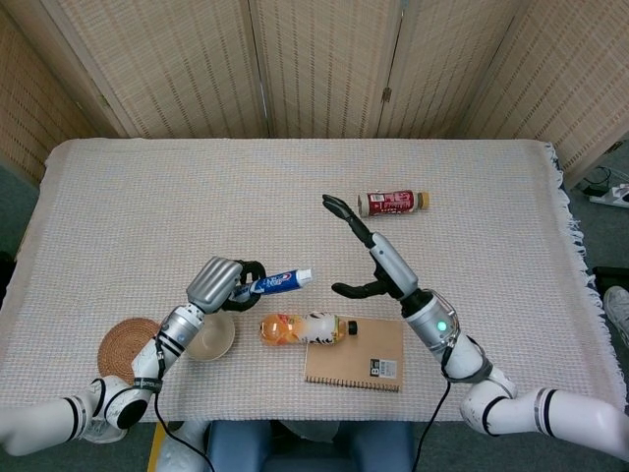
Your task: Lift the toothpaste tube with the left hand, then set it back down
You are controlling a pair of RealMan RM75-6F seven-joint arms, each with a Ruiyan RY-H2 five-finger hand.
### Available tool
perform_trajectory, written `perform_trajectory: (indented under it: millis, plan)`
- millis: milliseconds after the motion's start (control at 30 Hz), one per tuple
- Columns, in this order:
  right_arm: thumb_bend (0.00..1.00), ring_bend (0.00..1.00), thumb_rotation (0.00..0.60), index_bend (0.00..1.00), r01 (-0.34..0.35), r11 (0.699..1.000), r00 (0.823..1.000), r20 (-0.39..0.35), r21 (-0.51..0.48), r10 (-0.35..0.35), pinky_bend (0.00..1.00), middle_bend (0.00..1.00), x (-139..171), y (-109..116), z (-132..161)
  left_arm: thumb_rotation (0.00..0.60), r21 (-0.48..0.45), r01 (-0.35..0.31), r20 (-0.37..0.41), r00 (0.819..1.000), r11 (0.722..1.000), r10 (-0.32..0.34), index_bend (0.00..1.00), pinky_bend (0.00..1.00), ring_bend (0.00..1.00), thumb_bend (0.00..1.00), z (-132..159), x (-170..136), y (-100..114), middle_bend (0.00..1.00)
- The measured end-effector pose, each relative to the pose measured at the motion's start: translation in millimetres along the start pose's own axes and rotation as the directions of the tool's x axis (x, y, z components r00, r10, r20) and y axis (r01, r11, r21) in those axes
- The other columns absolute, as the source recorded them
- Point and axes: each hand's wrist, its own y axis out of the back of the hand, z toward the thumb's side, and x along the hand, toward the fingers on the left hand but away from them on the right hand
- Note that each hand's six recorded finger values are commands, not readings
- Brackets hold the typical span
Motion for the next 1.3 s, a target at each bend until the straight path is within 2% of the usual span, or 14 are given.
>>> perform_trajectory:
  millis: [100, 233, 300, 367, 467, 633, 733, 800, 900, 967, 1033, 1167, 1233, 1300]
  plan:
    - [0.14, 0.00, 0.275, 0.00, 0.008, 0.999, 1.000, 0.014, 0.052, -0.009, 0.00, 0.00, 8, 10, 0, 0.600, 0.065, 0.036, -0.064, 0.997, 0.997, -0.032, 0.65, 0.58, 0.56, 0.82, -16, 5, -6, 0.69]
    - [0.14, 0.00, 0.273, 0.00, 0.017, 0.994, 0.999, 0.038, 0.112, -0.021, 0.00, 0.00, 20, 22, -1, 0.600, 0.140, 0.070, -0.135, 0.990, 0.988, -0.051, 0.54, 0.52, 0.47, 0.81, -32, 12, -13, 0.60]
    - [0.14, 0.00, 0.275, 0.00, 0.018, 0.990, 0.999, 0.046, 0.137, -0.025, 0.00, 0.00, 24, 26, -2, 0.600, 0.183, 0.080, -0.160, 0.986, 0.980, -0.050, 0.47, 0.50, 0.43, 0.74, -37, 16, -16, 0.54]
    - [0.14, 0.00, 0.275, 0.00, 0.022, 0.985, 0.998, 0.058, 0.172, -0.032, 0.00, 0.00, 30, 31, -3, 0.600, 0.222, 0.087, -0.182, 0.982, 0.971, -0.046, 0.33, 0.46, 0.35, 0.61, -42, 18, -20, 0.44]
    - [0.14, 0.00, 0.275, 0.00, 0.022, 0.976, 0.996, 0.078, 0.216, -0.040, 0.00, 0.00, 39, 40, -6, 0.600, 0.247, 0.095, -0.215, 0.976, 0.964, -0.041, 0.19, 0.42, 0.28, 0.52, -48, 20, -24, 0.34]
    - [0.14, 0.00, 0.276, 0.00, 0.019, 0.950, 0.990, 0.124, 0.312, -0.061, 0.00, 0.00, 59, 56, -13, 0.600, 0.237, 0.080, -0.237, 0.971, 0.968, -0.022, 0.13, 0.33, 0.22, 0.49, -54, 13, -21, 0.27]
    - [0.14, 0.00, 0.338, 0.00, 0.031, 0.927, 0.986, 0.139, 0.373, -0.089, 0.00, 0.00, 73, 65, -17, 0.600, 0.219, 0.049, -0.235, 0.972, 0.974, 0.004, 0.12, 0.32, 0.22, 0.49, -55, 5, -13, 0.27]
    - [0.14, 0.00, 0.354, 0.00, 0.033, 0.909, 0.982, 0.158, 0.415, -0.108, 0.00, 0.00, 86, 72, -20, 0.600, 0.211, 0.018, -0.234, 0.972, 0.977, 0.032, 0.13, 0.31, 0.22, 0.49, -56, -3, -5, 0.27]
    - [0.14, 0.00, 0.395, 0.00, 0.018, 0.874, 0.970, 0.205, 0.485, -0.133, 0.00, 0.00, 109, 83, -25, 0.600, 0.212, -0.027, -0.242, 0.967, 0.977, 0.079, 0.17, 0.28, 0.22, 0.49, -62, -21, 13, 0.27]
    - [0.14, 0.00, 0.514, 0.00, 0.000, 0.843, 0.959, 0.239, 0.537, -0.153, 0.00, 0.01, 125, 92, -28, 0.600, 0.216, -0.054, -0.257, 0.960, 0.975, 0.110, 0.19, 0.28, 0.22, 0.49, -69, -38, 26, 0.27]
    - [0.14, 0.00, 0.593, 0.00, -0.015, 0.807, 0.946, 0.269, 0.590, -0.179, 0.00, 0.03, 140, 101, -31, 0.600, 0.219, -0.073, -0.274, 0.952, 0.973, 0.133, 0.18, 0.26, 0.22, 0.49, -76, -53, 36, 0.27]
    - [0.14, 0.00, 0.595, 0.00, -0.062, 0.732, 0.913, 0.334, 0.679, -0.233, 0.00, 0.04, 173, 115, -38, 0.600, 0.230, -0.124, -0.320, 0.927, 0.965, 0.196, 0.19, 0.24, 0.22, 0.49, -90, -93, 58, 0.27]
    - [0.14, 0.00, 0.593, 0.00, -0.093, 0.703, 0.888, 0.379, 0.705, -0.261, 0.00, 0.03, 195, 121, -41, 0.600, 0.230, -0.149, -0.334, 0.916, 0.962, 0.222, 0.19, 0.23, 0.22, 0.49, -94, -110, 63, 0.27]
    - [0.14, 0.00, 0.593, 0.00, -0.109, 0.688, 0.869, 0.405, 0.717, -0.285, 0.00, 0.01, 211, 125, -42, 0.600, 0.233, -0.173, -0.352, 0.903, 0.957, 0.248, 0.19, 0.22, 0.22, 0.49, -98, -131, 67, 0.27]
